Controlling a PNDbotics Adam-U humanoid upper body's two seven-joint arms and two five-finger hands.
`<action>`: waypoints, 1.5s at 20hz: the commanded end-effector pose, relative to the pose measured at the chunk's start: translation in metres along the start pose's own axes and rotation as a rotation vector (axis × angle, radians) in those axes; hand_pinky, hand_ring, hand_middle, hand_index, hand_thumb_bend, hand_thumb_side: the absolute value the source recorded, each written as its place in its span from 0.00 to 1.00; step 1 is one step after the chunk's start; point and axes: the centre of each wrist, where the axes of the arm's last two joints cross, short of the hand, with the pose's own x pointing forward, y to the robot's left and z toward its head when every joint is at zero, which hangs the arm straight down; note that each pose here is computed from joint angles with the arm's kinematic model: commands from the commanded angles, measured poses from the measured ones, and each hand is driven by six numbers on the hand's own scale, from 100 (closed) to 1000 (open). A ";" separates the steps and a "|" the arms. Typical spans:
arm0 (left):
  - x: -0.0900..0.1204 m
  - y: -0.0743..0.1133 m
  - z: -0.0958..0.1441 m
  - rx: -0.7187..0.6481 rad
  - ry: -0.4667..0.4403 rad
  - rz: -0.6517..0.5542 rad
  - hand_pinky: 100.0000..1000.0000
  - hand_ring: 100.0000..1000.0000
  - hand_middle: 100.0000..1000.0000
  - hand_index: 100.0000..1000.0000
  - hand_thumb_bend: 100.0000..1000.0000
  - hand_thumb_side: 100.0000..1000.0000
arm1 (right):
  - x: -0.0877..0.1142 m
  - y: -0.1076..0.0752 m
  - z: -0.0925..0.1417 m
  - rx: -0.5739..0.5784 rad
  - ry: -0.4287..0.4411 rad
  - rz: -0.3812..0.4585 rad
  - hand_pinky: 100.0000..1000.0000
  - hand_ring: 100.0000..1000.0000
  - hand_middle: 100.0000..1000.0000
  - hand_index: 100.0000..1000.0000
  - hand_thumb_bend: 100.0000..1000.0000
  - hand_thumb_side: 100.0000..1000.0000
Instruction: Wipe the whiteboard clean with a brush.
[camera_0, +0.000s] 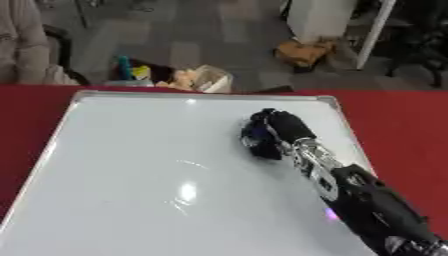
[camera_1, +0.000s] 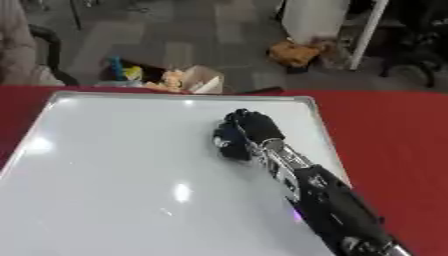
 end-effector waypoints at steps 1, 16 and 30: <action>0.006 0.003 -0.003 -0.001 -0.023 -0.013 0.45 0.59 0.57 0.70 0.72 0.84 | 0.014 0.002 -0.004 0.014 -0.053 0.026 0.36 0.63 0.68 0.84 0.00 0.86; 0.006 0.002 -0.004 -0.006 -0.025 -0.010 0.45 0.59 0.57 0.70 0.73 0.84 | 0.048 -0.003 -0.012 0.015 -0.202 0.110 0.38 0.64 0.69 0.85 0.00 0.82; 0.007 0.007 -0.003 0.008 -0.026 -0.023 0.45 0.59 0.57 0.69 0.74 0.83 | -0.031 0.012 0.010 0.032 0.116 0.078 0.38 0.64 0.69 0.84 0.00 0.78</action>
